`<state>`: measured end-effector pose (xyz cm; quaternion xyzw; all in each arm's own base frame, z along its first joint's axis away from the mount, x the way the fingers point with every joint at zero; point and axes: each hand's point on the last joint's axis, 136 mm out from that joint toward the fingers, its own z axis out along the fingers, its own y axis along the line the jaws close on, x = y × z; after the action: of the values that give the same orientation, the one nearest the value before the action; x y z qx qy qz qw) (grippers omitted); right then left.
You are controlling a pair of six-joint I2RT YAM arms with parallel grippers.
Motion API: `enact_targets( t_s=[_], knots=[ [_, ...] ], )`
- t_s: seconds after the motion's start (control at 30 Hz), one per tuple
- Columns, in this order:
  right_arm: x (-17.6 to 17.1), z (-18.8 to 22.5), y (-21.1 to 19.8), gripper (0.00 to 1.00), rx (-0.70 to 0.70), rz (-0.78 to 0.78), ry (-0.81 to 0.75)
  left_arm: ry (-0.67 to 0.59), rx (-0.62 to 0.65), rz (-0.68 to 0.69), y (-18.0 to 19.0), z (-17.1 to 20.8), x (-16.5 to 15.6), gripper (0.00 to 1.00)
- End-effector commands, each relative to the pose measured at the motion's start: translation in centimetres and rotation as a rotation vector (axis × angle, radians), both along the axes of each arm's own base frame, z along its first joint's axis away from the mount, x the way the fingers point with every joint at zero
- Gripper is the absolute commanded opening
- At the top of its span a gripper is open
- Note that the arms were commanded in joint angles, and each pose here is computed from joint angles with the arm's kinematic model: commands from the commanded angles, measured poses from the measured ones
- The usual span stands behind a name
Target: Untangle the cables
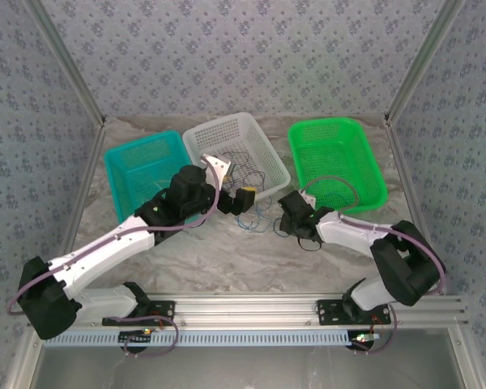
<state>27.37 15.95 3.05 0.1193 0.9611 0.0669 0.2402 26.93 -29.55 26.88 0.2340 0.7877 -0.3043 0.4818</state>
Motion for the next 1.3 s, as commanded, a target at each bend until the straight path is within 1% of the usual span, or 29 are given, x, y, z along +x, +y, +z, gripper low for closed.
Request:
enact_targets(
  t_s=[0.0, 0.1, 0.17, 0.23, 0.43, 0.57, 0.73, 0.87, 1.0, 1.13, 1.27],
  knots=[
    [-0.3, -1.1, 0.1, 0.39, -0.051, -0.008, 0.029, -0.013, -0.013, 0.032, 0.9, 0.4, 0.0, 0.99],
    [-1.0, -2.0, -0.2, 0.24, -0.114, -0.023, 0.059, -0.016, -0.014, 0.039, 1.2, 0.5, 0.0, 0.99],
    [-1.3, -2.0, -0.3, 0.17, -0.128, -0.033, 0.054, -0.019, -0.014, 0.039, 1.3, 0.5, -0.1, 1.00],
    [-1.4, -1.4, -0.1, 0.16, -0.114, -0.042, 0.031, -0.019, -0.012, 0.040, 1.4, 0.5, -0.1, 1.00],
    [-1.3, 2.0, -0.3, 0.14, -0.095, -0.055, -0.051, -0.010, -0.015, 0.041, 1.3, 0.3, 0.0, 0.99],
    [-1.7, 3.9, -0.5, 0.14, -0.082, -0.051, -0.081, -0.006, -0.020, 0.041, 1.2, 0.2, 0.0, 1.00],
    [-2.2, 4.6, -0.7, 0.10, -0.072, -0.038, -0.086, -0.004, -0.023, 0.035, 1.0, 0.1, 0.0, 1.00],
    [-2.2, 6.8, 0.5, 0.10, -0.062, 0.049, -0.141, -0.003, -0.025, 0.035, 1.0, 0.2, 0.1, 1.00],
    [-2.3, 10.5, 0.6, 0.10, -0.079, 0.172, -0.217, 0.000, -0.036, 0.013, 0.4, 0.4, 0.0, 0.99],
    [-2.9, 14.2, 1.6, 0.12, 0.017, 0.342, -0.273, 0.021, -0.060, -0.105, -1.9, 0.7, -0.7, 0.99],
    [-3.9, 16.9, 2.2, 0.12, 0.083, 0.461, -0.344, 0.077, -0.050, -0.119, -3.2, -0.1, 0.0, 0.99]
  ],
)
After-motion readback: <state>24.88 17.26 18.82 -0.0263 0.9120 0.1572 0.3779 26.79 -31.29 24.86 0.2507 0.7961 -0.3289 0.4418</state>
